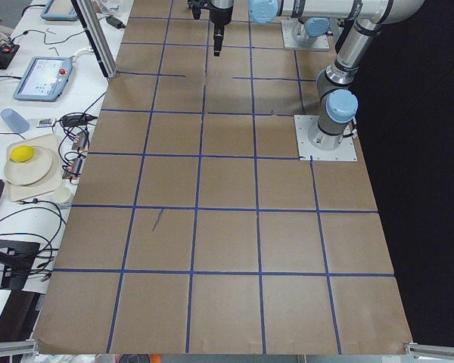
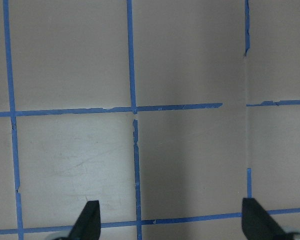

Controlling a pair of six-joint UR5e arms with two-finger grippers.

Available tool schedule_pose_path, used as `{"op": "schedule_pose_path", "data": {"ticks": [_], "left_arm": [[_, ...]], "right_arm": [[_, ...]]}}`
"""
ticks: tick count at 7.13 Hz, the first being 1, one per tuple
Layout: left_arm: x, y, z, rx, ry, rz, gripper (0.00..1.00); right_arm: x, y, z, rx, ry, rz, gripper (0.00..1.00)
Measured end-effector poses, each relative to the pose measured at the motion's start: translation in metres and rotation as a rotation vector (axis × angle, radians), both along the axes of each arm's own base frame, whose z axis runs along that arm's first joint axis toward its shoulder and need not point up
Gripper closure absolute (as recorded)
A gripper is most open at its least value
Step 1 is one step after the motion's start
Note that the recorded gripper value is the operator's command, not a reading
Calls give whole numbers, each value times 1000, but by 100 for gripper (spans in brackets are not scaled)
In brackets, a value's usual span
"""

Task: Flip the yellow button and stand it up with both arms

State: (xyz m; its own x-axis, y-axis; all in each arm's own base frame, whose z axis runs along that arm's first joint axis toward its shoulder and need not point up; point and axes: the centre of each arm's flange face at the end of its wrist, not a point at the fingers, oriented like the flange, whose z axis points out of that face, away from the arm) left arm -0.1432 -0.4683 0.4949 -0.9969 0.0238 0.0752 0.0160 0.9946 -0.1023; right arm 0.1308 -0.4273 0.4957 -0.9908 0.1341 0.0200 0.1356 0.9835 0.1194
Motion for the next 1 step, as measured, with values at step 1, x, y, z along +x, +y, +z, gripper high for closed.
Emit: {"op": "schedule_pose_path", "data": {"ticks": [1], "left_arm": [[0,0,0,0,0,0,0]], "right_arm": [[0,0,0,-2,-1,0,0]]}}
